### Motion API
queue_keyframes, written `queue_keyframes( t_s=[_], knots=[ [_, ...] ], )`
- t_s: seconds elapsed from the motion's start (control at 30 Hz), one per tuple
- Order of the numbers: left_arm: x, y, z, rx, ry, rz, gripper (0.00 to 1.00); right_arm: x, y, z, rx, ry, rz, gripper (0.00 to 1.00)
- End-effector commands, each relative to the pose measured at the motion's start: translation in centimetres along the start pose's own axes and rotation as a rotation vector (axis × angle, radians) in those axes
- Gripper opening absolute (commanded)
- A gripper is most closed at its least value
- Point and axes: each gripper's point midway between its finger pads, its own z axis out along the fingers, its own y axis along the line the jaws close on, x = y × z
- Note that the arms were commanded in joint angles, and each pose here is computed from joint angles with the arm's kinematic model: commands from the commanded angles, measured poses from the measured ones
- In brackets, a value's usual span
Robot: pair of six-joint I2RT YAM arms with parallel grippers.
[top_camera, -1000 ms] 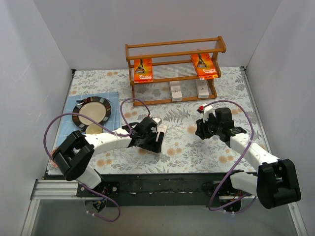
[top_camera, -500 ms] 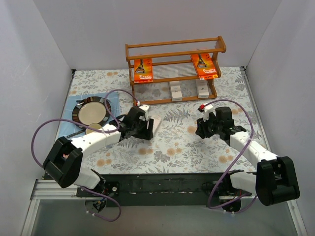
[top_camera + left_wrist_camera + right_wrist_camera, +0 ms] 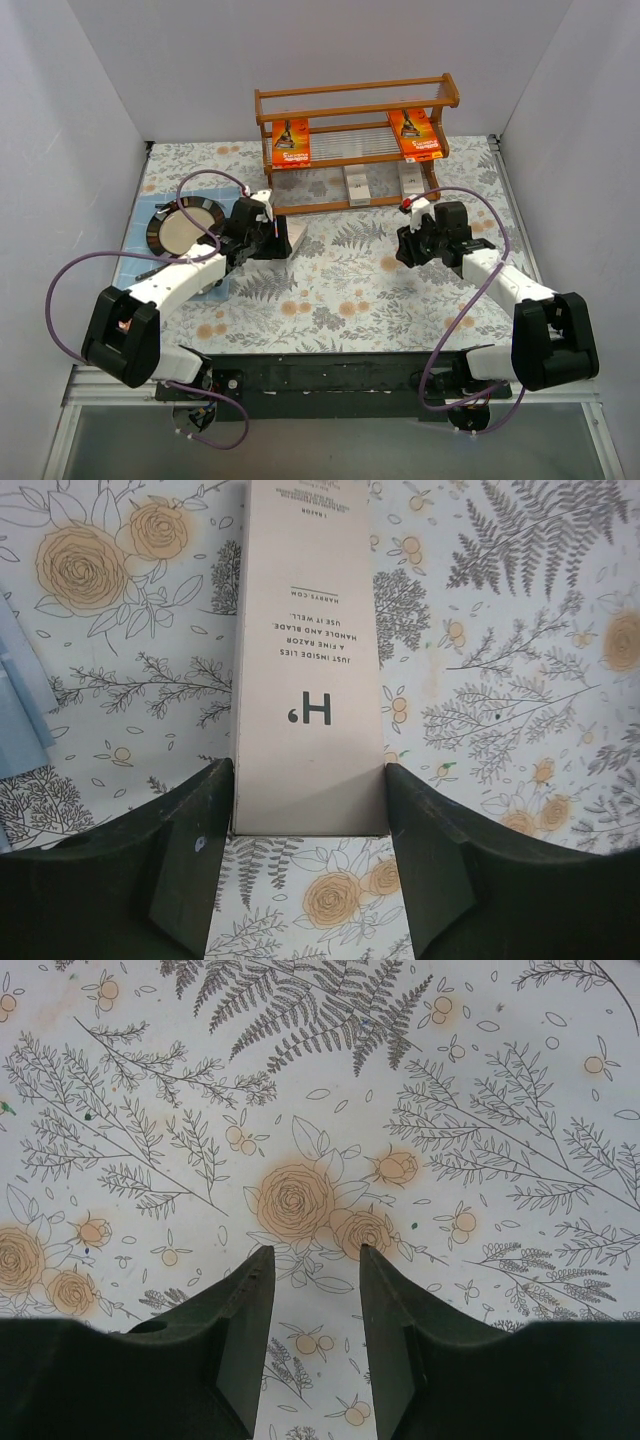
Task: Place and organize the shaving razors onto the shelf
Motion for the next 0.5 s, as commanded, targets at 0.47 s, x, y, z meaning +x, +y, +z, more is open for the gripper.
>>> queue_keyframes(
  t_s=[0.47],
  knots=[
    [-9.6, -0.5, -4.2, 0.117, -0.247, -0.133, 0.0, -1.4, -1.0, -0.4, 0.035, -0.021, -0.064, 0.47]
  ],
)
